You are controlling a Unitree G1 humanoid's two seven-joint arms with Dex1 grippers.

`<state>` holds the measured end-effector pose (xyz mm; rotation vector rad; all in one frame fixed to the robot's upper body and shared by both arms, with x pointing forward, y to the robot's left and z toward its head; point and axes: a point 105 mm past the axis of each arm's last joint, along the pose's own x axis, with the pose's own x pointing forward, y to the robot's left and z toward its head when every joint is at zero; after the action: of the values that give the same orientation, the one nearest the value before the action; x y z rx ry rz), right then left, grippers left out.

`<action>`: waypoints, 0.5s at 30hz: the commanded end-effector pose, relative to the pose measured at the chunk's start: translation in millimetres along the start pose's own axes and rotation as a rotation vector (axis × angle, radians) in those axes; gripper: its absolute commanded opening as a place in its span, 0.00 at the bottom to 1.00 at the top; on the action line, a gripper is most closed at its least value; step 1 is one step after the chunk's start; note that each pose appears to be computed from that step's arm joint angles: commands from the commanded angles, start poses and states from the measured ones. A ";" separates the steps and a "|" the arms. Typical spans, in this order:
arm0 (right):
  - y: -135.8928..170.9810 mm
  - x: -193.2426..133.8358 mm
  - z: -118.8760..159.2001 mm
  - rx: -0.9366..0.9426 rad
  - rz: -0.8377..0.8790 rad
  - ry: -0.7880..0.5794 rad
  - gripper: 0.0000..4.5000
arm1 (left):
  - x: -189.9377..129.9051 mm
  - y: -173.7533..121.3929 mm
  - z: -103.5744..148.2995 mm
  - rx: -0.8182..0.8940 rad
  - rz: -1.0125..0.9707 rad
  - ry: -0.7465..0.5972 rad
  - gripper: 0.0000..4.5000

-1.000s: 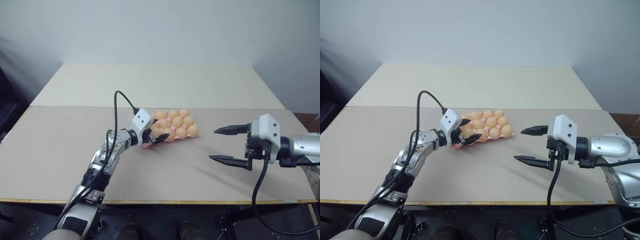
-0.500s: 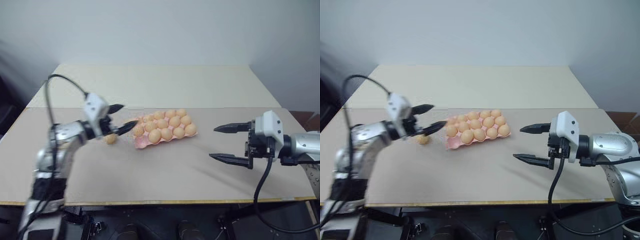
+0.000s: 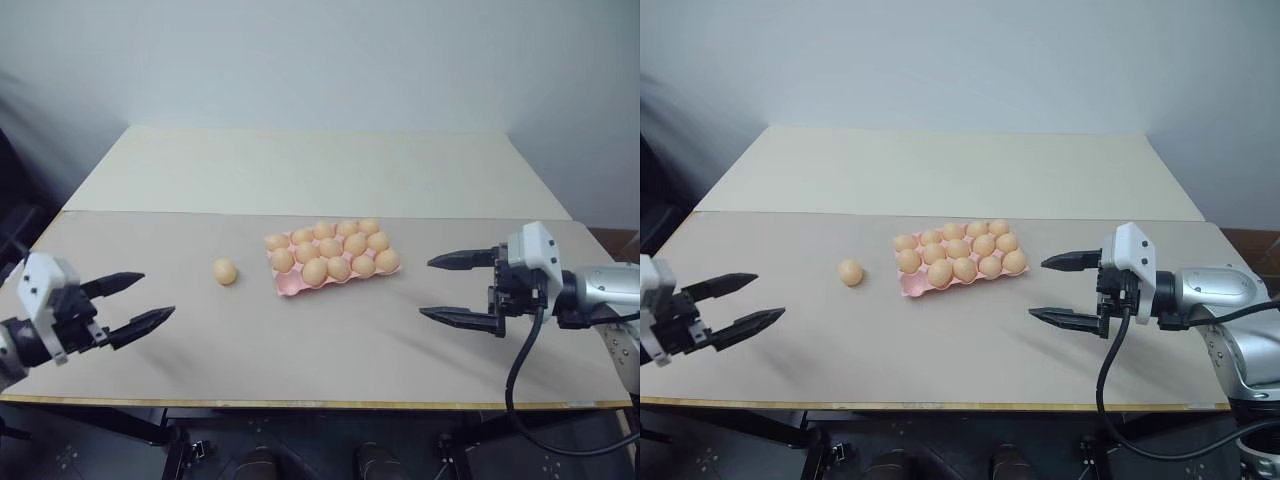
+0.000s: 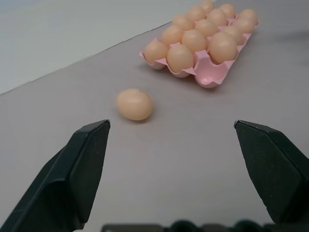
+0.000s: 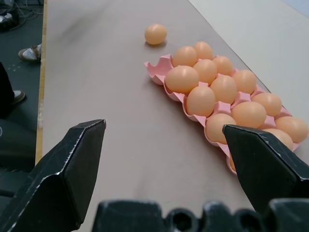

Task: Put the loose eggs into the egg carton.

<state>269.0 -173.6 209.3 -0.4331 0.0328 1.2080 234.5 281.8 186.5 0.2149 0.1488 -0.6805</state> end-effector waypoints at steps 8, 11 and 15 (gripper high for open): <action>3.1 -6.3 12.4 -0.029 -0.013 -0.021 1.00 | 25.0 13.5 12.9 0.004 0.127 -0.034 1.00; 3.2 -5.7 13.9 -0.034 -0.016 -0.023 1.00 | 47.9 30.8 6.9 -0.018 0.213 -0.003 1.00; 3.7 -4.0 16.3 -0.046 -0.018 -0.026 1.00 | 90.1 49.4 -4.4 -0.052 0.279 0.012 1.00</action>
<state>264.7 -173.0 211.9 -0.4322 0.0261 1.1940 323.8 264.8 175.5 0.1578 0.1356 -0.4381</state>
